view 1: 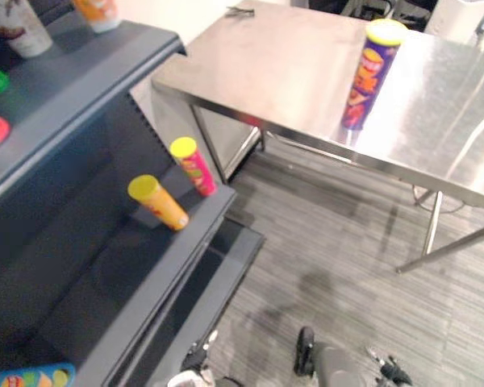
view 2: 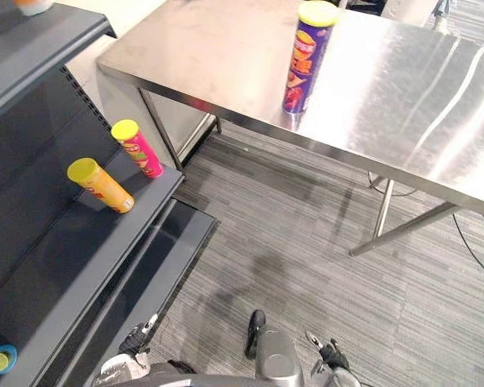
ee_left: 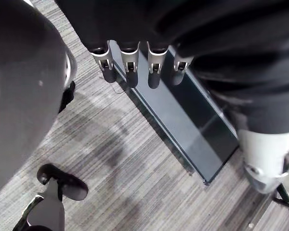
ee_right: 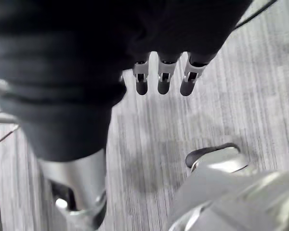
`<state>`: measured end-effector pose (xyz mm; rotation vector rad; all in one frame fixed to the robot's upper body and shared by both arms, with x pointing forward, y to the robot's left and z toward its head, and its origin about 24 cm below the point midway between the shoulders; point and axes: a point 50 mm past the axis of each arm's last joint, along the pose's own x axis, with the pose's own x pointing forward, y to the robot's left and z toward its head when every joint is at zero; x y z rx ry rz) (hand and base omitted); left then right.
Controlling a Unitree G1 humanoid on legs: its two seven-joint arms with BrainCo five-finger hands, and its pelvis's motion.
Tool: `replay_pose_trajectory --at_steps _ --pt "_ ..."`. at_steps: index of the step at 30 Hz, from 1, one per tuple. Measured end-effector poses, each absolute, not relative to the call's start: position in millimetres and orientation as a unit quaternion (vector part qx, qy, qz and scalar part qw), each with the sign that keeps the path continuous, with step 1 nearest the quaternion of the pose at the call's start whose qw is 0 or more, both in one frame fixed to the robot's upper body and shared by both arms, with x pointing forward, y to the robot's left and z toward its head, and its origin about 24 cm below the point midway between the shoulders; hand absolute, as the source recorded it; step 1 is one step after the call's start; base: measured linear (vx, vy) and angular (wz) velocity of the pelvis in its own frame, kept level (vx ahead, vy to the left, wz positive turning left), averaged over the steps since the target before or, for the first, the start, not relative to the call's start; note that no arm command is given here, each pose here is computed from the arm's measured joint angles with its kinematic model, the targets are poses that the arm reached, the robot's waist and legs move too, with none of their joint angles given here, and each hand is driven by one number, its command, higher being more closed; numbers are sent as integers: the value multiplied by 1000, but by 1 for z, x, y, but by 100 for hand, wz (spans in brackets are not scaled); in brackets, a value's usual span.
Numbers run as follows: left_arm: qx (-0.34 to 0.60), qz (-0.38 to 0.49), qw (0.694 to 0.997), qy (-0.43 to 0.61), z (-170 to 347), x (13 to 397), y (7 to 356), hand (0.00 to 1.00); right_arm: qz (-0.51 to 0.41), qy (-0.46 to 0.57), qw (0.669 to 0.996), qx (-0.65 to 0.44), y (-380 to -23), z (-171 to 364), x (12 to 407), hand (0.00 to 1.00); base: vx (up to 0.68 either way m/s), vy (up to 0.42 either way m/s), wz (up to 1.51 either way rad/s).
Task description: Put the gum and the chips on the shelf.
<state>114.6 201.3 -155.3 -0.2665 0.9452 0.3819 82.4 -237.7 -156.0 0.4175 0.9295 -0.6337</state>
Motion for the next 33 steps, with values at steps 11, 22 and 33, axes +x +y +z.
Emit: replay_pose_trajectory --at_steps 11,22,33 --pt "-153 207 864 432 -154 112 200 0 -328 415 822 212 -244 -154 79 0 -34 -172 -73" --pt "-133 192 862 449 -157 99 197 0 -307 410 836 197 -246 -151 77 0 170 58 -91" --pt "-97 153 862 473 -161 95 193 0 -291 449 816 219 -225 -162 65 0 147 179 -23"
